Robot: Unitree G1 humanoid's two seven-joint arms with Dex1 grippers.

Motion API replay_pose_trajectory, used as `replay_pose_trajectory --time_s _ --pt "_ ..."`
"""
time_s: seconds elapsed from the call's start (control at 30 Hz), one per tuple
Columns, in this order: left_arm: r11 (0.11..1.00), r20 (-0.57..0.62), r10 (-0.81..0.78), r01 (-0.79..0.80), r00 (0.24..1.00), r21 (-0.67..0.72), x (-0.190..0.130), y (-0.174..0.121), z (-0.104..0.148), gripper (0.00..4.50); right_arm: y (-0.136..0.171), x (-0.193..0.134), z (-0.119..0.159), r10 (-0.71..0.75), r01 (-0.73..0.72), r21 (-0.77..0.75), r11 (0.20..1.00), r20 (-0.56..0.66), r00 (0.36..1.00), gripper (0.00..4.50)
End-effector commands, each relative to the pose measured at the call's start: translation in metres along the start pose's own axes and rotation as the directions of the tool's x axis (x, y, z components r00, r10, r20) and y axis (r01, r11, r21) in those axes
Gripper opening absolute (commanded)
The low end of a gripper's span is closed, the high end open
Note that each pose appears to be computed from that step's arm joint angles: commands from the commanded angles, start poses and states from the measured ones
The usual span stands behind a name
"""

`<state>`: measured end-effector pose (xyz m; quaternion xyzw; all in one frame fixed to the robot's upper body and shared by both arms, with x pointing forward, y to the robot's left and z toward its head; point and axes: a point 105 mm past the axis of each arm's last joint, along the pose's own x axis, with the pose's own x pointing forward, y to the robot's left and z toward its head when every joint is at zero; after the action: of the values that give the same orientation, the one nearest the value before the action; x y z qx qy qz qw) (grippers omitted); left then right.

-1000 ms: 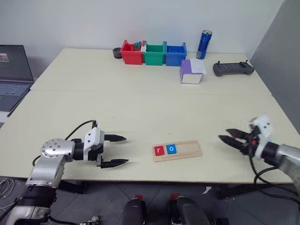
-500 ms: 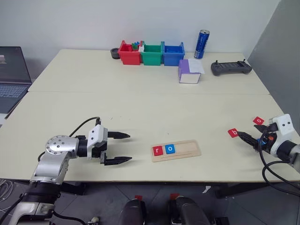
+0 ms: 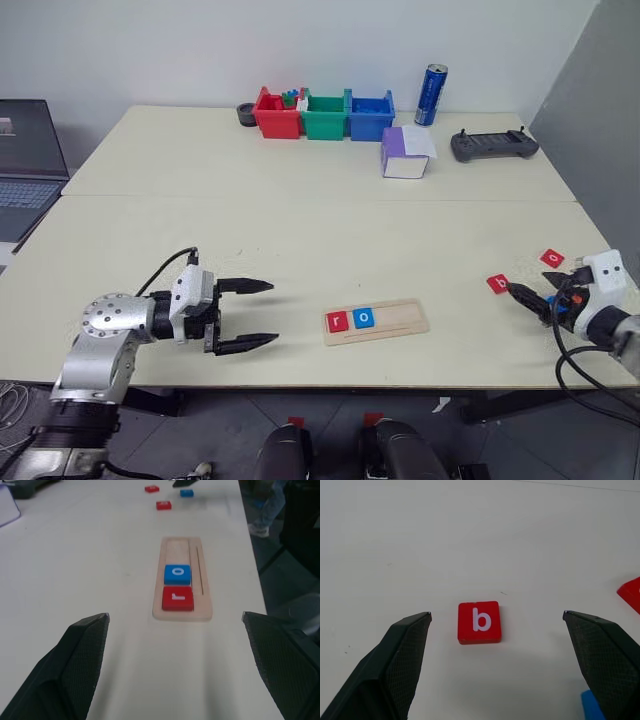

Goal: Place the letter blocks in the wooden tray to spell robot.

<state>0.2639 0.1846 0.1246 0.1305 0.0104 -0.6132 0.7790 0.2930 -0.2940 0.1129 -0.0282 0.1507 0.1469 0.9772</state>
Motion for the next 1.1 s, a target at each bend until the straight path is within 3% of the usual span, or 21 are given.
replay_pose_trajectory --time_s 0.03,0.4,0.87,1.1 --pt "1.0 0.054 -0.014 0.014 0.998 0.004 -0.005 -0.004 0.006 4.5 0.002 0.001 0.012 0.01 -0.009 -0.02 1.0 0.046 0.999 4.48" --pt "0.999 0.054 0.024 -0.022 0.998 -0.025 -0.017 -0.012 -0.016 4.5 0.022 0.01 0.005 0.06 -0.058 -0.038 0.998 0.045 0.997 4.48" --pt "0.998 0.037 -0.006 0.004 0.999 0.062 -0.035 -0.014 -0.036 4.5 0.017 0.017 -0.002 0.012 -0.01 -0.024 1.0 0.056 0.998 4.48" --pt "0.997 0.052 -0.005 0.001 0.999 0.077 -0.035 -0.01 -0.035 4.5 0.016 0.022 -0.006 0.004 -0.003 -0.012 1.0 0.058 0.998 4.48"
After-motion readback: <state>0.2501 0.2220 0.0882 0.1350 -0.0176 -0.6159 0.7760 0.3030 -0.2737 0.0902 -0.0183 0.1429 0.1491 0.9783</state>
